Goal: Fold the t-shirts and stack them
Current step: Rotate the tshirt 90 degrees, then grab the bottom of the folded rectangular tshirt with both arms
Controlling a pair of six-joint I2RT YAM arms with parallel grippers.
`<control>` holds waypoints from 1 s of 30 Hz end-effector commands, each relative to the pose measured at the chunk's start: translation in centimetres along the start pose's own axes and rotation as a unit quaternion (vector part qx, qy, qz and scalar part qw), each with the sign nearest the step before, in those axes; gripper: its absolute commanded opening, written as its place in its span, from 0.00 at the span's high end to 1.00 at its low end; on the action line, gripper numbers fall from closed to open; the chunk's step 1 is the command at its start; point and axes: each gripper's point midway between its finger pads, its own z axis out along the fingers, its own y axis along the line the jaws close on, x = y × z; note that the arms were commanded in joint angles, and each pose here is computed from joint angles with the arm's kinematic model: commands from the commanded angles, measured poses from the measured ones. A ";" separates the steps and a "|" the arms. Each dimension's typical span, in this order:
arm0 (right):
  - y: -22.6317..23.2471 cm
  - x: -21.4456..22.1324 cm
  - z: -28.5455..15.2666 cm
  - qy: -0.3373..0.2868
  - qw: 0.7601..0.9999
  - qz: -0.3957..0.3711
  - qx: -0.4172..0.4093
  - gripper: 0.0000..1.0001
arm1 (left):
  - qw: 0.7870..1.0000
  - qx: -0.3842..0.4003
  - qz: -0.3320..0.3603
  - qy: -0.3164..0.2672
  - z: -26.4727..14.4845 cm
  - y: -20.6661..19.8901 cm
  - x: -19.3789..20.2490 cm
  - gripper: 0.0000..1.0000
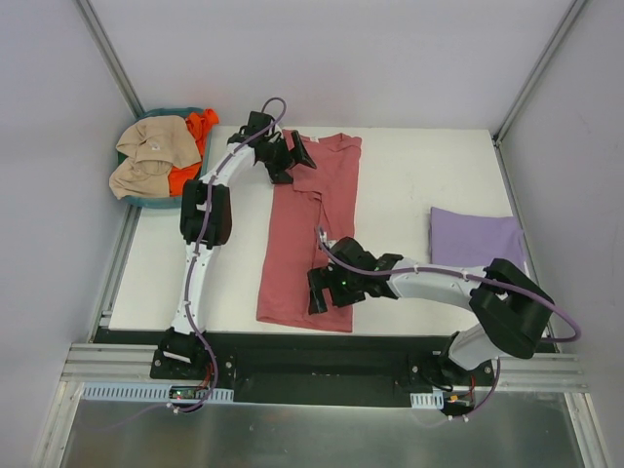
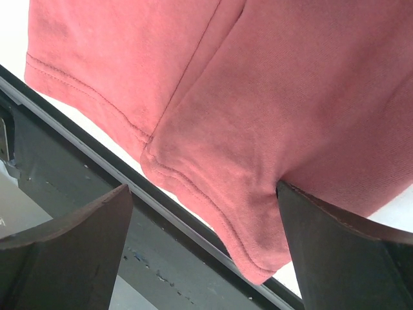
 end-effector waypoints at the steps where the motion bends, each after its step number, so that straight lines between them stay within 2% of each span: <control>1: -0.1 -0.6 -1.5 0.000 0.999 -0.038 0.013 0.04 | 0.999 -0.034 0.008 -0.007 -0.8 1.4 0.1 0.01; 6: 1.3 -3.2 -5.7 -0.068 0.992 -0.102 0.008 0.04 | 0.995 0.003 0.082 -0.047 -7.3 -4.9 -0.7 0.01; 9: 1.0 -4.9 -9.0 -0.156 0.979 -0.129 0.019 0.04 | 0.991 0.010 0.118 -0.066 -12.5 -7.5 1.1 0.01; 11: 0.0 -5.6 -10.8 -0.218 0.967 -0.124 0.034 0.04 | 0.989 -0.010 0.128 -0.076 -15.4 -7.3 3.6 0.01; 12: -0.5 -5.4 -11.4 -0.236 0.964 -0.121 0.032 0.04 | 0.985 -0.016 0.142 -0.098 -18.0 -8.0 4.9 0.01; 16: -1.1 -4.5 -13.6 -0.306 0.946 -0.110 -0.002 0.04 | 0.985 -0.046 0.123 -0.113 -20.9 -3.5 12.2 0.01; 19: -0.7 -2.8 -13.8 -0.299 0.941 -0.152 -0.038 0.04 | 0.989 -0.043 0.084 -0.111 -21.7 -0.6 17.8 0.01; 23: 0.9 0.0 -12.9 -0.245 0.944 -0.198 -0.101 0.04 | 0.992 -0.084 0.027 -0.088 -21.0 5.2 25.3 0.01; 30: -0.2 1.7 -9.4 -0.149 0.965 -0.198 -0.084 0.04 | 0.994 -0.104 0.012 -0.039 -20.8 9.4 33.2 0.02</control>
